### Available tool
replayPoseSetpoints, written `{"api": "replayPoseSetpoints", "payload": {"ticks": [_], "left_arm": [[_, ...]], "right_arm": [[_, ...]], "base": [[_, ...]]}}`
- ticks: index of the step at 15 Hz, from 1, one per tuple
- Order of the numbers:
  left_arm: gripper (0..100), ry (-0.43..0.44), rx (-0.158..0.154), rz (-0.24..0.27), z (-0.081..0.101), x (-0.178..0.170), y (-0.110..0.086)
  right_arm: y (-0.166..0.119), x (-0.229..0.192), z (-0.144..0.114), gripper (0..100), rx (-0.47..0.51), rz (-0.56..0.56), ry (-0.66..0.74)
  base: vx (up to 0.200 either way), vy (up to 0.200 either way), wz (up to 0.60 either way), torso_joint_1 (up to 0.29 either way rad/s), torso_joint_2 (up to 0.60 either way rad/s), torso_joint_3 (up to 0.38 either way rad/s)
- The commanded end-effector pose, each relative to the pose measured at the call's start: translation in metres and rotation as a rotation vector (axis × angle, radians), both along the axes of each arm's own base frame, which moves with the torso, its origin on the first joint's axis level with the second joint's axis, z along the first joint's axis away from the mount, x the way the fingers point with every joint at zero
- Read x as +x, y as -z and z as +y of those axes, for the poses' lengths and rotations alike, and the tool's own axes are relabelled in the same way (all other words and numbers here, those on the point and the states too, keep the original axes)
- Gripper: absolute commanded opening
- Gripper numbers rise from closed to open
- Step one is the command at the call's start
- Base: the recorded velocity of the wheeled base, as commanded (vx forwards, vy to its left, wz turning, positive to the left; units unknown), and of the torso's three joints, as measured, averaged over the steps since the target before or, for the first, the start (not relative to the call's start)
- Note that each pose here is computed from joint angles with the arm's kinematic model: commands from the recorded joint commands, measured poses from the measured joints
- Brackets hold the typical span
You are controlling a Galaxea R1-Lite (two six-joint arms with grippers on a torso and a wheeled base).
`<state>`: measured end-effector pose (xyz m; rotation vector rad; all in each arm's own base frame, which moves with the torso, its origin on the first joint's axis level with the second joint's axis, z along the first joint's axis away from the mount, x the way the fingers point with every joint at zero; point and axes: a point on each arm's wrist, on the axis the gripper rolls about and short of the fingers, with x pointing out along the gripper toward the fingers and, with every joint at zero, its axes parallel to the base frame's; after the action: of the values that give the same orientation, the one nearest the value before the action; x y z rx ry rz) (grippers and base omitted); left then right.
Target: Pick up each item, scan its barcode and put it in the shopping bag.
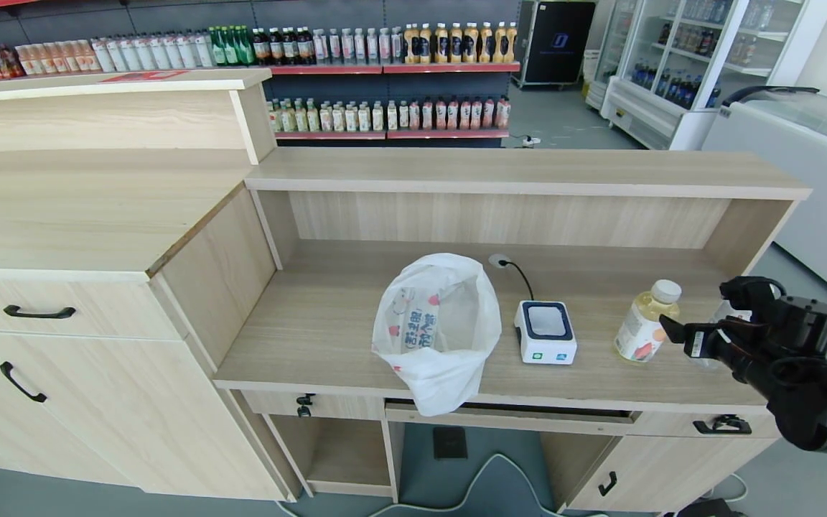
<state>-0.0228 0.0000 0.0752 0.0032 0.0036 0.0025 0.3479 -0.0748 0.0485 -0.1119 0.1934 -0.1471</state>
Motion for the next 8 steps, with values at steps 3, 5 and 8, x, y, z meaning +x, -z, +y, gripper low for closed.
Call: {"api": "replayPoseSetpoints", "payload": {"ticks": [3,5,8], "left_arm": [[100,-0.001,0.000,-0.001,0.000,0.000,0.000],[100,-0.001,0.000,-0.001,0.000,0.000,0.000],[100,-0.001,0.000,-0.001,0.000,0.000,0.000]], "right_arm": [[0.015,0.010,0.004,100,-0.023,0.025,-0.022],[0.019,0.017,0.006,100,-0.024,0.023,-0.034],[0.015,0.033,0.009,100,-0.029,-0.017,-0.067]], "base": [[0.000,0.000,0.00,0.000,0.00,0.000],[0.000,0.000,0.00,0.000,0.00,0.000],[0.000,0.000,0.00,0.000,0.00,0.000]]}}
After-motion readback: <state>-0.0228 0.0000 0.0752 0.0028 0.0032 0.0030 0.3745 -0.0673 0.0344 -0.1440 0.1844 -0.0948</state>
